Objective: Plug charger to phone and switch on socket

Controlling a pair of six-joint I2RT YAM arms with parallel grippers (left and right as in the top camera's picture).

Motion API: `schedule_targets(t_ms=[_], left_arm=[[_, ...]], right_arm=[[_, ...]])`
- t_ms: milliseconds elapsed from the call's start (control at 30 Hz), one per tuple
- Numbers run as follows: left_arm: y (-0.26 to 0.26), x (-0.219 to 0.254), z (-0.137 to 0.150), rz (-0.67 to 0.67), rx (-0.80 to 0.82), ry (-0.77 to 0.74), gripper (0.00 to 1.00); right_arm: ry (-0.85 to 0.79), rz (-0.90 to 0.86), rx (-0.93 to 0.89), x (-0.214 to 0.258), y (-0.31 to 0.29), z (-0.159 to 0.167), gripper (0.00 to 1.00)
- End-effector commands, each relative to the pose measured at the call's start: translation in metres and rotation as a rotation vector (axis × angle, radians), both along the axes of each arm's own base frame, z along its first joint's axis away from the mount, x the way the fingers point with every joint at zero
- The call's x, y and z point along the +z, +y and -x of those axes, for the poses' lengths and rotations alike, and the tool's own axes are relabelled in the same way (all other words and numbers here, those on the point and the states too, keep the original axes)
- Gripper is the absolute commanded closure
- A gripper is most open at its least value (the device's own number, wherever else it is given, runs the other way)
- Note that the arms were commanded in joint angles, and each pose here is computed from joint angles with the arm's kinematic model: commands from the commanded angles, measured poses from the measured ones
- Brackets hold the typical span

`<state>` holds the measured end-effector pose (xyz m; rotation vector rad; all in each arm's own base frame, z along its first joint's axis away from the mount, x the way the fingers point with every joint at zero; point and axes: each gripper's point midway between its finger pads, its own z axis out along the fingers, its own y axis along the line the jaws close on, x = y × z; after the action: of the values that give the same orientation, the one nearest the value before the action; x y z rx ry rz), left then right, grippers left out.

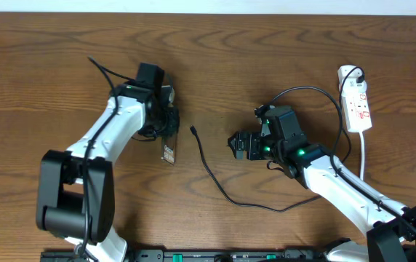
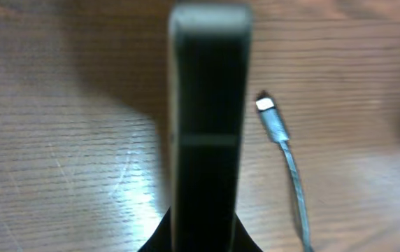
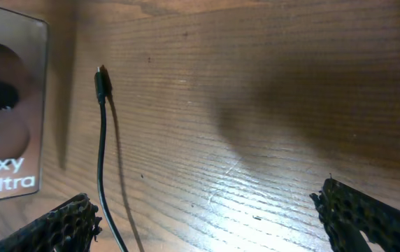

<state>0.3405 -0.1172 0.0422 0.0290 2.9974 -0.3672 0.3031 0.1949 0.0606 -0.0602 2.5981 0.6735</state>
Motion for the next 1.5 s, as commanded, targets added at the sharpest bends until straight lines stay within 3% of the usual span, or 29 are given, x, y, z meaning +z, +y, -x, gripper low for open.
schedule_targets(t_ms=[0, 700, 800, 1000, 1133, 1433, 1467], left_arm=[[0.005, -0.004, -0.003, -0.073, 0.024, -0.011, 0.92], [0.006, -0.023, 0.008, -0.131, 0.045, 0.036, 0.91], [0.007, -0.028, 0.010, -0.136, 0.044, 0.051, 0.83], [0.008, -0.032, 0.013, -0.141, 0.043, 0.068, 0.83], [0.008, -0.032, 0.016, -0.141, 0.042, 0.081, 0.75], [0.009, -0.033, 0.022, -0.146, 0.057, 0.110, 0.75], [0.010, -0.033, 0.023, -0.145, 0.070, 0.115, 0.79]], right_arm=[[-0.023, 0.020, 0.022, 0.002, 0.005, 0.001, 0.01], [-0.012, 0.063, 0.110, -0.004, 0.027, 0.025, 0.01], [-0.009, 0.065, 0.111, -0.005, 0.026, 0.026, 0.01], [-0.001, 0.069, 0.111, -0.006, 0.025, 0.027, 0.01], [-0.003, 0.069, 0.111, -0.006, 0.025, 0.027, 0.01], [-0.002, 0.070, 0.110, -0.006, 0.025, 0.027, 0.01], [-0.002, 0.070, 0.110, -0.006, 0.025, 0.027, 0.01]])
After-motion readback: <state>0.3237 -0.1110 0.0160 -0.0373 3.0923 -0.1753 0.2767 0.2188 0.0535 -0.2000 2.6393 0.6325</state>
